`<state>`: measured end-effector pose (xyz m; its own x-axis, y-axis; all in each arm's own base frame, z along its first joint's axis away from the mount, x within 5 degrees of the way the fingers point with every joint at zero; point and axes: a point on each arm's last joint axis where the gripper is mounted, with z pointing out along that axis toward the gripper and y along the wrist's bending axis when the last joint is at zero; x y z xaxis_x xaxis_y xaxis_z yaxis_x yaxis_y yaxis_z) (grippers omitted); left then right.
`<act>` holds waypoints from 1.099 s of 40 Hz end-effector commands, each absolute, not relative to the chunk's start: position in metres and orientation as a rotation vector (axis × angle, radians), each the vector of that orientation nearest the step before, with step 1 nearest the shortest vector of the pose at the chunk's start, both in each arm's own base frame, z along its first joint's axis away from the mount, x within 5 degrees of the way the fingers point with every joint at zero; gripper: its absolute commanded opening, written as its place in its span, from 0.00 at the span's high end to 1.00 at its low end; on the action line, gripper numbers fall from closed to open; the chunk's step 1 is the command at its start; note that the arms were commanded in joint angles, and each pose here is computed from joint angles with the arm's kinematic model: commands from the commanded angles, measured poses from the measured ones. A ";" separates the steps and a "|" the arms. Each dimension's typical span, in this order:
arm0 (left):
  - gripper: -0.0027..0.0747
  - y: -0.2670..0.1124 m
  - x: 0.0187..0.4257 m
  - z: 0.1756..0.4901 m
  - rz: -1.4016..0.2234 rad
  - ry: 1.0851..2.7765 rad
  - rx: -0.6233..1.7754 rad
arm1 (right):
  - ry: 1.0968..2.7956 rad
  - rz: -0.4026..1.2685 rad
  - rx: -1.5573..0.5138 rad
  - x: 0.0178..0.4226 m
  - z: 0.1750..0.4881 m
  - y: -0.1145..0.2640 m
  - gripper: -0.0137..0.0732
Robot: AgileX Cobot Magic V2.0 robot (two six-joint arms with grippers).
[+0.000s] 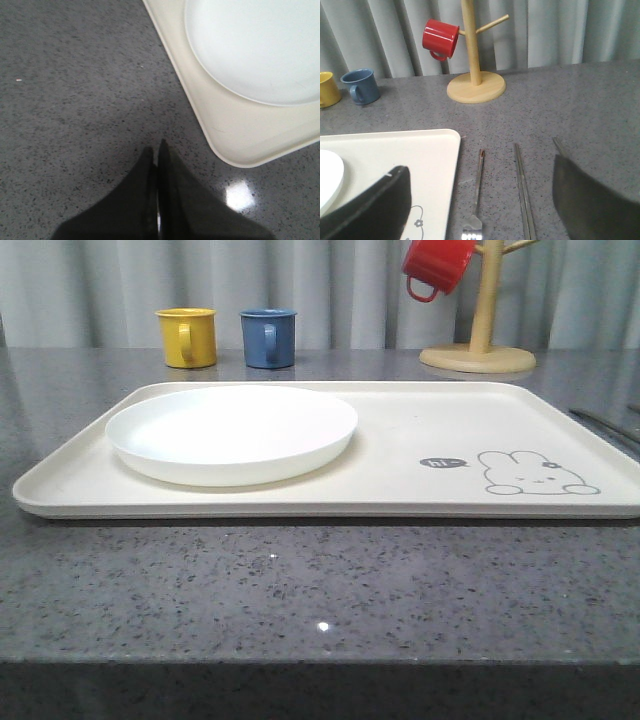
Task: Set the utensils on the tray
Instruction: 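Lift the left gripper away from the plate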
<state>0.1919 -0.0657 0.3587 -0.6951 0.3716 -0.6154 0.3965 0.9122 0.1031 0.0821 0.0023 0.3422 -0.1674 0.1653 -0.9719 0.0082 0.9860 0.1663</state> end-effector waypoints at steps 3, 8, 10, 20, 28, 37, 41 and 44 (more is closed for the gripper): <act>0.99 -0.047 0.159 0.373 -0.081 2.124 0.422 | 1.636 0.117 0.128 0.083 0.359 0.000 0.15; 0.99 -0.036 0.124 0.367 -0.103 1.919 0.384 | 1.636 0.117 0.128 0.083 0.359 0.000 0.15; 0.99 -0.032 0.110 0.362 -0.110 1.855 0.372 | 1.636 0.117 0.128 0.083 0.359 0.000 0.15; 0.99 -0.015 0.052 0.328 -0.132 1.683 0.334 | 1.636 0.117 0.128 0.083 0.359 0.000 0.15; 0.99 -0.005 0.020 0.311 -0.161 1.548 0.299 | 1.636 0.117 0.128 0.083 0.359 0.000 0.15; 0.99 -0.004 0.016 0.301 -0.162 1.531 0.296 | 1.636 0.117 0.128 0.083 0.359 0.000 0.15; 0.99 -0.004 0.016 0.301 -0.162 1.529 0.296 | 1.636 0.117 0.128 0.083 0.359 0.000 0.15; 0.99 -0.004 0.016 0.301 -0.162 1.529 0.296 | 1.636 0.117 0.128 0.083 0.359 0.000 0.15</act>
